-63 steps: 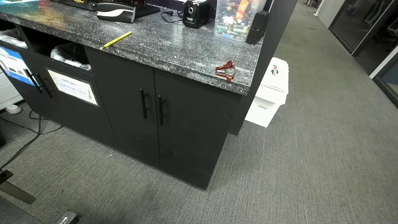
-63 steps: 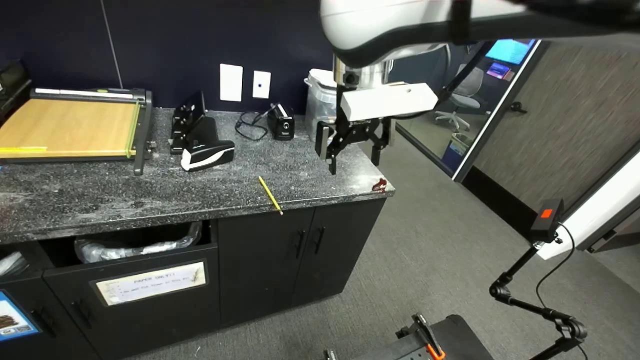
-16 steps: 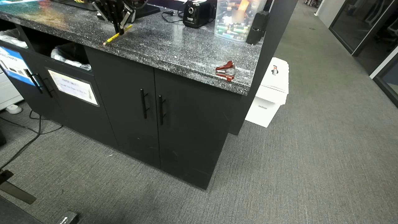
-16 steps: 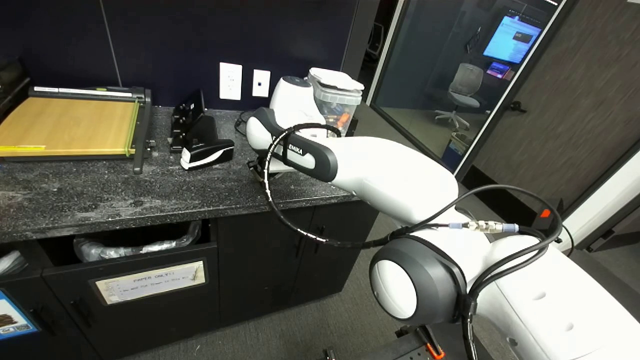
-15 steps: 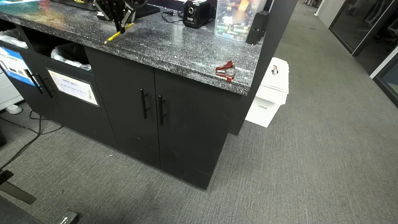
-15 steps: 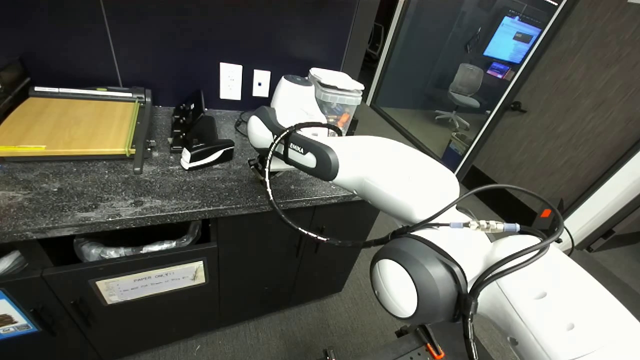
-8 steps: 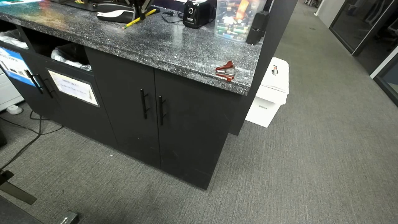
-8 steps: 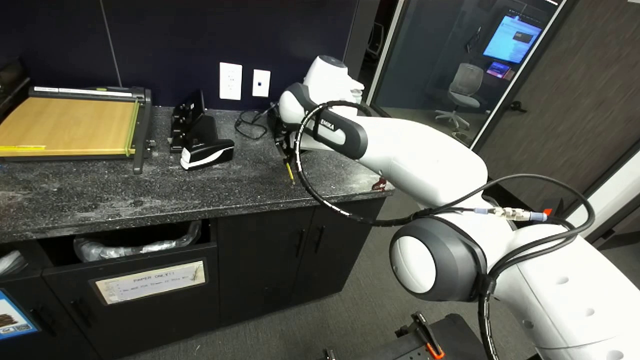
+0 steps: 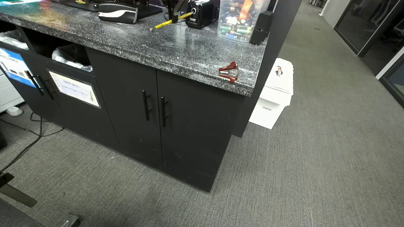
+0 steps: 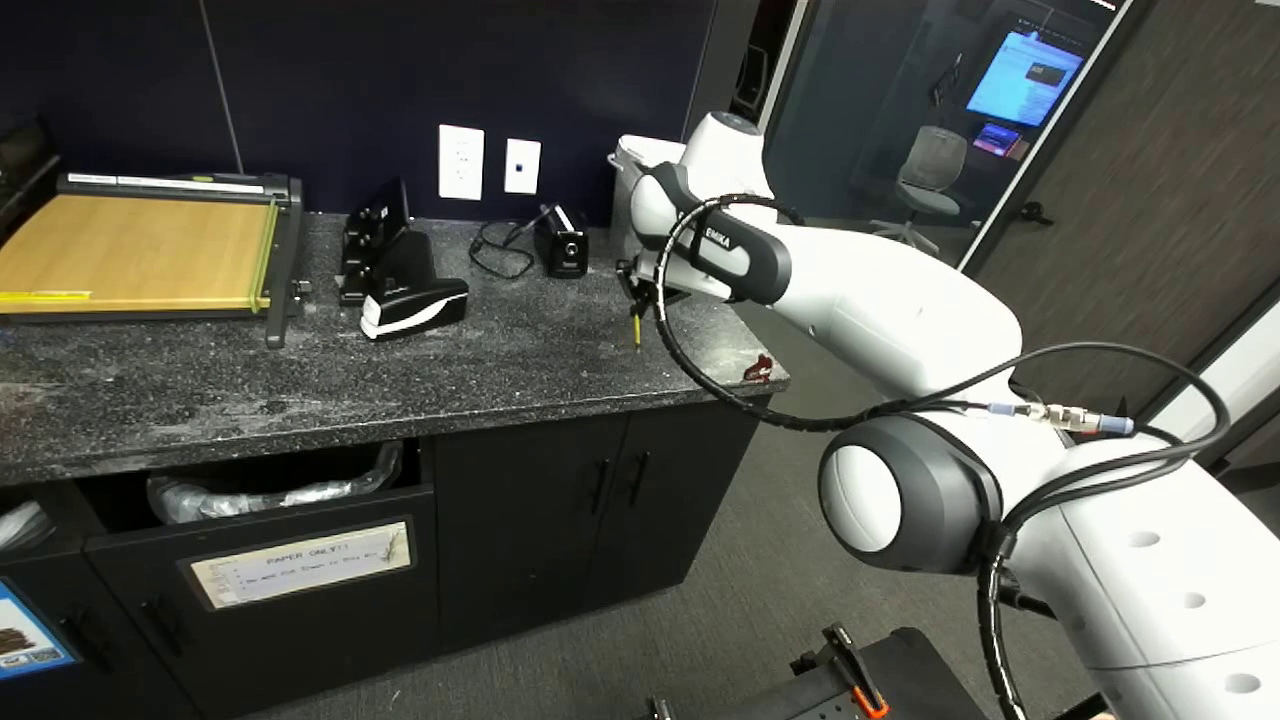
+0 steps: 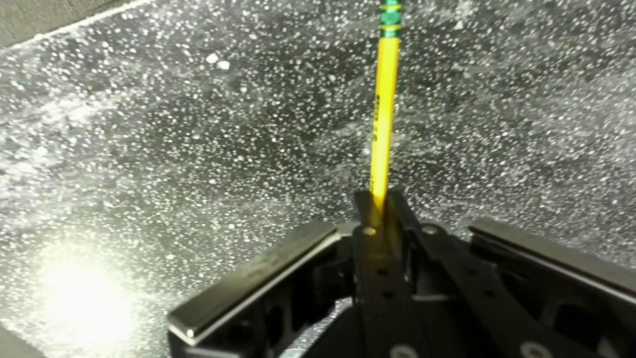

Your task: Move the pencil to the right

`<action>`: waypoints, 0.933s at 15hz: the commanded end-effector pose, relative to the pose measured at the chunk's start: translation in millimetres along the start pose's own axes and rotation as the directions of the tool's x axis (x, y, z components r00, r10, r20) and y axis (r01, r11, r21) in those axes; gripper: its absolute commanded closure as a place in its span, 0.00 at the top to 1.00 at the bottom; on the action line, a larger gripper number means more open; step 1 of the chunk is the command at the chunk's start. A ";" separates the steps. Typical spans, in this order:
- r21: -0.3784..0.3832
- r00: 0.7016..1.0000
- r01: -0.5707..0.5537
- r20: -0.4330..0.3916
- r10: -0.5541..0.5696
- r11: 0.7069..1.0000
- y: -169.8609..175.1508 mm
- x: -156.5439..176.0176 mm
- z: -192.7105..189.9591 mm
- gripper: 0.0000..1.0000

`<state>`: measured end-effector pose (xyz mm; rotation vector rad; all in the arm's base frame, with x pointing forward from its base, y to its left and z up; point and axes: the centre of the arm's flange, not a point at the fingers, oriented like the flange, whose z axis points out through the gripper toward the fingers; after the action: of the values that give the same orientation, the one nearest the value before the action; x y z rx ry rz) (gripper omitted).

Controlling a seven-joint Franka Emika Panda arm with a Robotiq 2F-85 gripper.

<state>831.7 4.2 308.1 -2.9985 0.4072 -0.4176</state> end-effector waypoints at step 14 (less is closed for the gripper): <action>-0.076 0.932 -0.360 0.016 0.362 0.930 73.9 80.9 43.8 0.02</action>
<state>827.0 -72.8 281.4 -2.9247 0.8739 -0.3653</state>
